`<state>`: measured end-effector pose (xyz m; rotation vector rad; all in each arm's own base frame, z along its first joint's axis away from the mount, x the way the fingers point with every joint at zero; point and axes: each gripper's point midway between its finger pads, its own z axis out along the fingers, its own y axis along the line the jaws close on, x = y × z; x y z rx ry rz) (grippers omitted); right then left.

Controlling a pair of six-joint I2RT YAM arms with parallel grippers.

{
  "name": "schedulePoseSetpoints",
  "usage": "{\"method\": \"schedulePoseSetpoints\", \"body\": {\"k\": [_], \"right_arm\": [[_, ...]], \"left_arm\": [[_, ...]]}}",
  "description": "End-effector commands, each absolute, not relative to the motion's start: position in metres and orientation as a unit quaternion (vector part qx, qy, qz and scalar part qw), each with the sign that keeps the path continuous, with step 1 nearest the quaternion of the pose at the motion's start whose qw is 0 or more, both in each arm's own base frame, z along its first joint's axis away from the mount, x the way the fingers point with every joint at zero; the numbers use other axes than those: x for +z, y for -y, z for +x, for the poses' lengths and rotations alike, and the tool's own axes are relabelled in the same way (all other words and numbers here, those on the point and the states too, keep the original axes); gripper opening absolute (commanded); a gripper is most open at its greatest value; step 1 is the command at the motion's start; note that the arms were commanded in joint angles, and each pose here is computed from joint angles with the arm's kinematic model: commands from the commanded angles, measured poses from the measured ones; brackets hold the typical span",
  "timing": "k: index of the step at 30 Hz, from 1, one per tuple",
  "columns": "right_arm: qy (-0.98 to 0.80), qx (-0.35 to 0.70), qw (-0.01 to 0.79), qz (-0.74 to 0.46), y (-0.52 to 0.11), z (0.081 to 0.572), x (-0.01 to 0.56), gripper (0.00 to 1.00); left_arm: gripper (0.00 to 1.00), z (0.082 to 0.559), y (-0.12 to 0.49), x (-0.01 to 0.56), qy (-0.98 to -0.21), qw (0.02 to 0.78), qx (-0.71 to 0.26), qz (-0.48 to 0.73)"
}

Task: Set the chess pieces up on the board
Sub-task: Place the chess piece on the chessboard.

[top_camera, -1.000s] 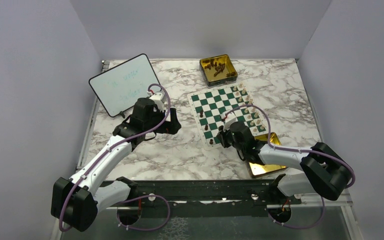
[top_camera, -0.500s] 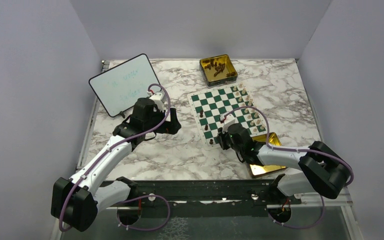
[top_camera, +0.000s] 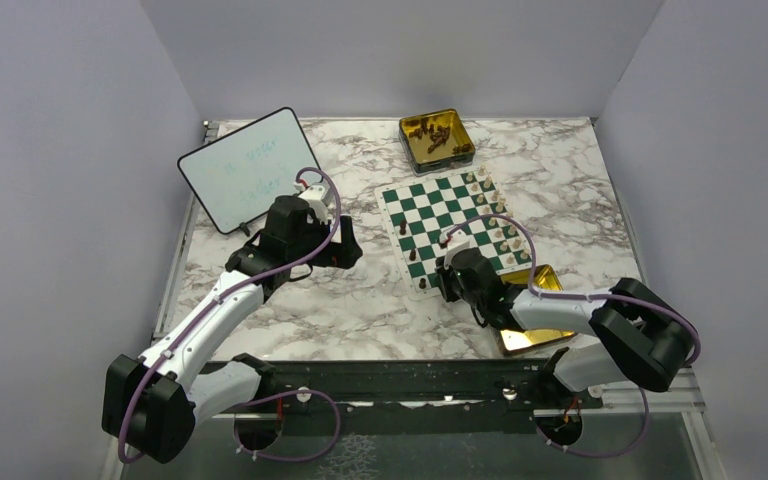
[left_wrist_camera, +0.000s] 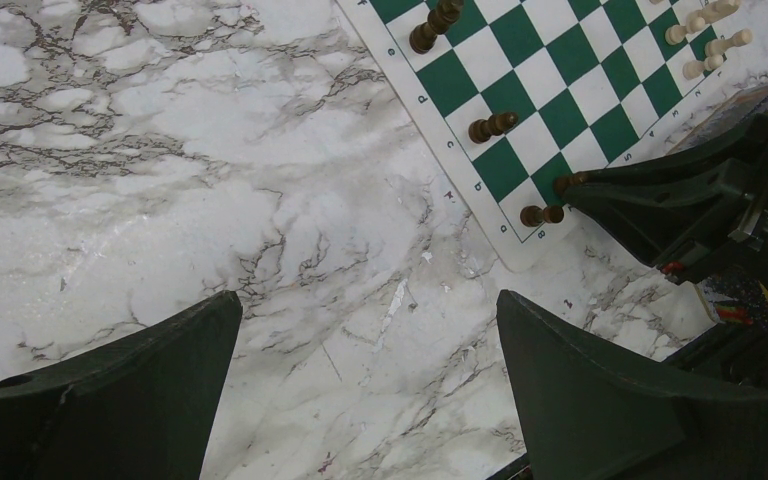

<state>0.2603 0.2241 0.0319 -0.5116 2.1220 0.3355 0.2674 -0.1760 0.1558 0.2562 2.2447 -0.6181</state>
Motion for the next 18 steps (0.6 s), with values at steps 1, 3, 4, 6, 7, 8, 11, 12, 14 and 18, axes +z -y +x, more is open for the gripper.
{"method": "schedulePoseSetpoints", "body": {"k": [1,3,4,6,7,8,11,12,14,18], "right_arm": [[-0.86,0.13,0.45,-0.201,-0.2248,0.2611,0.0301,0.16],[-0.86,0.13,0.451,-0.202,-0.2248,0.2612,0.0299,0.16],[-0.86,0.129,0.451,-0.201,-0.2248,0.2613,0.0301,0.16],[-0.859,0.129,0.452,-0.202,-0.2254,0.2616,0.0303,0.17],[-0.859,0.128,0.452,-0.202,-0.2254,0.2619,0.0304,0.17],[-0.859,0.129,0.452,-0.203,-0.2257,0.2618,0.0302,0.17],[-0.859,0.128,0.451,-0.205,-0.226,0.2621,0.0297,0.17],[-0.859,0.128,0.451,-0.205,-0.2264,0.2624,0.03,0.17],[-0.859,0.128,0.451,-0.206,-0.2268,0.2621,0.0296,0.17],[-0.859,0.128,0.451,-0.207,-0.2275,0.263,0.0298,0.17]], "left_arm": [[0.99,0.271,0.1781,0.1718,-0.873,0.406,-0.249,0.105],[0.99,0.271,0.1781,0.1714,-0.873,0.405,-0.249,0.105],[0.99,0.2709,0.1781,0.1713,-0.873,0.405,-0.249,0.105],[0.99,0.271,0.1782,0.1713,-0.873,0.405,-0.249,0.105],[0.99,0.271,0.178,0.1708,-0.874,0.405,-0.249,0.105],[0.99,0.2709,0.1782,0.1714,-0.873,0.405,-0.249,0.105],[0.99,0.2709,0.1782,0.1712,-0.873,0.405,-0.249,0.105],[0.99,0.2707,0.1782,0.1713,-0.873,0.405,-0.249,0.105],[0.99,0.2709,0.1778,0.1712,-0.873,0.405,-0.249,0.104],[0.99,0.2708,0.1784,0.1718,-0.873,0.405,-0.25,0.105]]}}
